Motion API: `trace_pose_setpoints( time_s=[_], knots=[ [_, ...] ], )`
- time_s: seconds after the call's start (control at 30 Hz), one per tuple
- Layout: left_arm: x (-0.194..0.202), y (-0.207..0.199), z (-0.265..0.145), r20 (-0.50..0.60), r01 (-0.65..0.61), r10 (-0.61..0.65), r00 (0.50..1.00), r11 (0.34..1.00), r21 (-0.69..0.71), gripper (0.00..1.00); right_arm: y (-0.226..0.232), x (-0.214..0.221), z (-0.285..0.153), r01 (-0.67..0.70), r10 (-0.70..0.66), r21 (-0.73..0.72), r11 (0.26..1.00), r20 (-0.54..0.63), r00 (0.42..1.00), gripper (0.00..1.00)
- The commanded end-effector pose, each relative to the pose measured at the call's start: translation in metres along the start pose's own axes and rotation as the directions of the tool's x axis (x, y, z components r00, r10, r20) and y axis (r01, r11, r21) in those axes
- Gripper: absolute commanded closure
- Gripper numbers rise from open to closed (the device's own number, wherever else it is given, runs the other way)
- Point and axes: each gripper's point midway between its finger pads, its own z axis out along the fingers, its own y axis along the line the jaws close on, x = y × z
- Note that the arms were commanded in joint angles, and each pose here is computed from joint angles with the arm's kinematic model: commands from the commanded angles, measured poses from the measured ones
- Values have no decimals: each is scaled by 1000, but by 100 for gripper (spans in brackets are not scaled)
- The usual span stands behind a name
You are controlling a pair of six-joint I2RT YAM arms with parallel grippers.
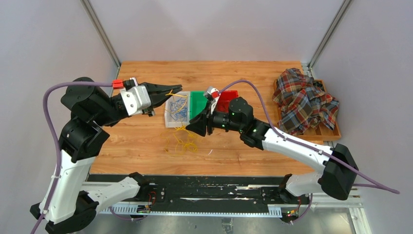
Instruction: Untangle the cables
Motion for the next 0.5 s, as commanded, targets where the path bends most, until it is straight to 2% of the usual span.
trace_pose_setpoints(
  time_s=[0.0, 0.1, 0.2, 0.27, 0.33, 0.47],
  knots=[
    [-1, -3, 0, 14, -1, 0, 1000, 1000, 13, 99, 19, -22, 13, -13, 18, -79, 997, 65, 998, 61],
    [2, -4, 2, 13, 1, -2, 1000, 1000, 13, 100, 25, -25, 22, -20, 28, -102, 995, 78, 997, 72],
    [5, -4, 3, 8, 3, -3, 1000, 1000, 14, 99, 32, -26, 33, -42, 53, -128, 991, 87, 995, 73],
    [7, -5, 3, 4, 3, -3, 1000, 1000, 17, 100, 36, -24, 40, -49, 61, -147, 988, 82, 995, 69],
    [7, -5, 2, 2, -6, 6, 1000, 1000, 20, 99, 40, -21, 47, -52, 64, -163, 985, 67, 996, 59],
    [9, -7, 1, -6, -18, 18, 1000, 1000, 22, 99, 42, -13, 52, -65, 73, -171, 983, 41, 997, 53]
  ],
)
